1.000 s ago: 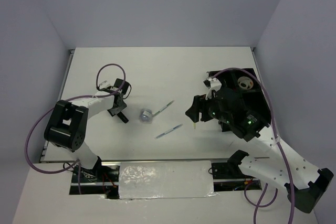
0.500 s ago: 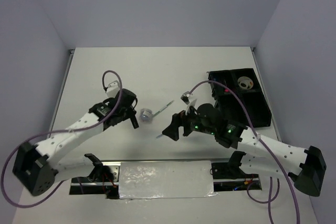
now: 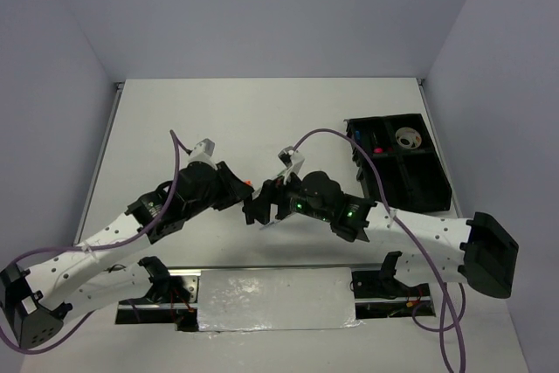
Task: Sort the stationery into containers
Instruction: Place the pen in the storage box.
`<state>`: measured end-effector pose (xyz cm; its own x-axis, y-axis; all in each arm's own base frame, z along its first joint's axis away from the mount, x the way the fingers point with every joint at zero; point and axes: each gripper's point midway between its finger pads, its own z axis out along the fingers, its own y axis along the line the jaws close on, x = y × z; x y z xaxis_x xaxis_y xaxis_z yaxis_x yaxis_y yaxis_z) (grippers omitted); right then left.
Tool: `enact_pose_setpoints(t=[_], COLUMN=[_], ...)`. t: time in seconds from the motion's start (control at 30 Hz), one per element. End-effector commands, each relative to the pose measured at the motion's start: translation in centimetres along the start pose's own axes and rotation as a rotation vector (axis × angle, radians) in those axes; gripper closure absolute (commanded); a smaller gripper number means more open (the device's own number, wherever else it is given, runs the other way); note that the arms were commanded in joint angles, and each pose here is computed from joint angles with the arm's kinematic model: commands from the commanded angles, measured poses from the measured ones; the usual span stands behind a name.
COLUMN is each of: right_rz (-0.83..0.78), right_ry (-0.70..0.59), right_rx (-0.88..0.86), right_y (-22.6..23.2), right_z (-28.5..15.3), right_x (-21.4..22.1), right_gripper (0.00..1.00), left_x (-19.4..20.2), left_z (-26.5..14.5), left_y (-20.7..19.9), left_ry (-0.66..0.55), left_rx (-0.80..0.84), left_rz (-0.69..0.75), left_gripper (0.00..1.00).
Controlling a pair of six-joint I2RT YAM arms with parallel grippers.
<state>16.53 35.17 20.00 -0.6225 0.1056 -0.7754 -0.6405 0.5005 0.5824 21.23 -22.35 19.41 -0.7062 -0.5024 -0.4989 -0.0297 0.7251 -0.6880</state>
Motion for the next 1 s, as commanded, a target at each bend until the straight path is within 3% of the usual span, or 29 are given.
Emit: enact_pose_setpoints(t=[0.0, 0.07, 0.17, 0.23, 0.27, 0.3, 0.37, 0.4, 0.43, 0.47, 0.53, 0.67, 0.77, 0.97], right_rz=[0.034, 0.05, 0.073, 0.084, 0.089, 0.093, 0.081, 0.064, 0.054, 0.047, 0.051, 0.117, 0.128, 0.195], right_ry=[-0.08, -0.065, -0.03, -0.037, -0.047, -0.053, -0.074, -0.077, -0.079, -0.097, -0.108, -0.164, -0.184, -0.099], right_rx=[-0.046, -0.053, -0.041, -0.041, -0.041, -0.033, 0.004, 0.068, 0.108, 0.148, 0.328, 0.582, 0.84, 1.119], right_y=[2.1, 2.4, 2.0, 1.8, 1.8, 1.7, 1.1, 0.0, -0.6, -1.3, -6.0, -14.8, -21.9, -31.1], right_z=[1.3, 2.0, 3.2, 3.6, 3.5, 3.5, 3.3, 3.0, 2.7, 2.0, 0.2, -5.6, -11.3, -18.0], right_x=[-2.6, -2.4, -1.3, -1.2, -1.3, -1.4, -1.9, -2.3, -2.5, -3.2, -3.8, -6.7, -9.0, -13.2], right_gripper=[0.15, 0.17, 0.31, 0.55, 0.98, 1.0, 1.0, 1.0, 1.0, 1.0, 1.0, 1.0, 1.0, 1.0], left_x=[-0.4, -0.3, -0.3, -0.5, -0.5, -0.6, -1.1, -1.2, -1.6, -2.7, -4.3, -9.6, -11.4, -11.0], left_z=[-0.4, -0.3, -0.4, -0.5, -0.5, -0.5, -0.6, -0.8, -1.0, -1.1, -2.7, -8.0, -11.3, -14.0], left_y=[-3.2, -3.4, -3.8, -3.9, -3.9, -3.6, -3.5, -3.1, -2.7, -1.6, 0.0, 3.8, 3.7, 3.4], left_ry=[0.0, 0.004, 0.005, -0.006, -0.009, -0.012, -0.03, -0.03, -0.039, -0.089, -0.13, -0.344, -0.402, -0.331], left_rx=[0.12, 0.122, 0.138, 0.141, 0.143, 0.131, 0.117, 0.084, 0.051, -0.02, -0.154, -0.419, -0.406, -0.307], left_rz=[-0.006, -0.003, -0.005, -0.003, 0.002, 0.006, 0.016, 0.035, 0.047, 0.065, 0.105, 0.137, 0.208, 0.425], left_gripper=[1.0, 1.0, 1.0, 1.0, 0.95, 0.91, 0.7, 0.37, 0.14, 0.01, 0.01, 0.01, 0.01, 0.01])
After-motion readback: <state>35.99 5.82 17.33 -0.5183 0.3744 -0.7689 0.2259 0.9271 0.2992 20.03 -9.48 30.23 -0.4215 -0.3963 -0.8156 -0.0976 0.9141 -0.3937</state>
